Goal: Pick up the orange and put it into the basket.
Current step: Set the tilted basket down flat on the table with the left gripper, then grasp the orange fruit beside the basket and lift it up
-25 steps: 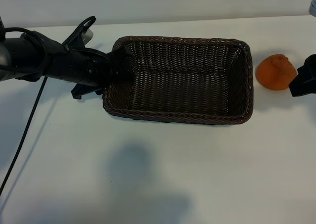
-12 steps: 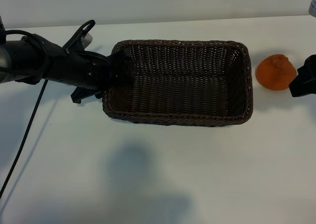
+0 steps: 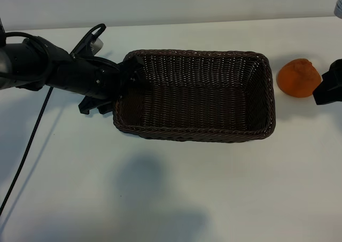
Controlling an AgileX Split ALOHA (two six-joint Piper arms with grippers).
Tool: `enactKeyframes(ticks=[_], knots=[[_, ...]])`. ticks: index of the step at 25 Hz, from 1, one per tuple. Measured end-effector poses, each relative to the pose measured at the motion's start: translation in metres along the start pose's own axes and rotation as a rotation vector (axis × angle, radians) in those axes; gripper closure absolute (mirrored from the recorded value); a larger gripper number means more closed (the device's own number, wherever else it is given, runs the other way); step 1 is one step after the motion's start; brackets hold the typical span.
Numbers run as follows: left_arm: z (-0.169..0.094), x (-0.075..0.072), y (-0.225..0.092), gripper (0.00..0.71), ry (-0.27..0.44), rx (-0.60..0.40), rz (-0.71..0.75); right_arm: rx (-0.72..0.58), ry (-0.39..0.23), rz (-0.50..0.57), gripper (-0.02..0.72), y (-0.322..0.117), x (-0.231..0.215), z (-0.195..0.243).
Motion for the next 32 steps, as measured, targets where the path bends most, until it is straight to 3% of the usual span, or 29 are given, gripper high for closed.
enactKeyframes(ticks=[7,23,32], knots=[[-0.006,-0.004,0.000,0.022,-0.005,-0.006,0.027,0.000,0.000,0.000,0.124,0.000,0.000,0.000],[-0.058,-0.030,-0.007,0.043,-0.047,-0.063,0.138,0.000,0.000,-0.001,0.124,0.000,0.000,0.000],[-0.070,-0.019,-0.009,0.052,0.064,-0.071,0.137,0.001,0.000,-0.001,0.124,0.000,0.000,0.000]])
Point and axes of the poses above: a point on each arm's last joint axis where the gripper is mounted, z pointing out along that axis toward the gripper, x along the wrist's bending axis when the last joint is at zero, y = z × x, the point moved 4 cm from there along z, pointing out along that axis toward the gripper, and after that the axes turned 7 degrees about -z, right-handed, at the moved point
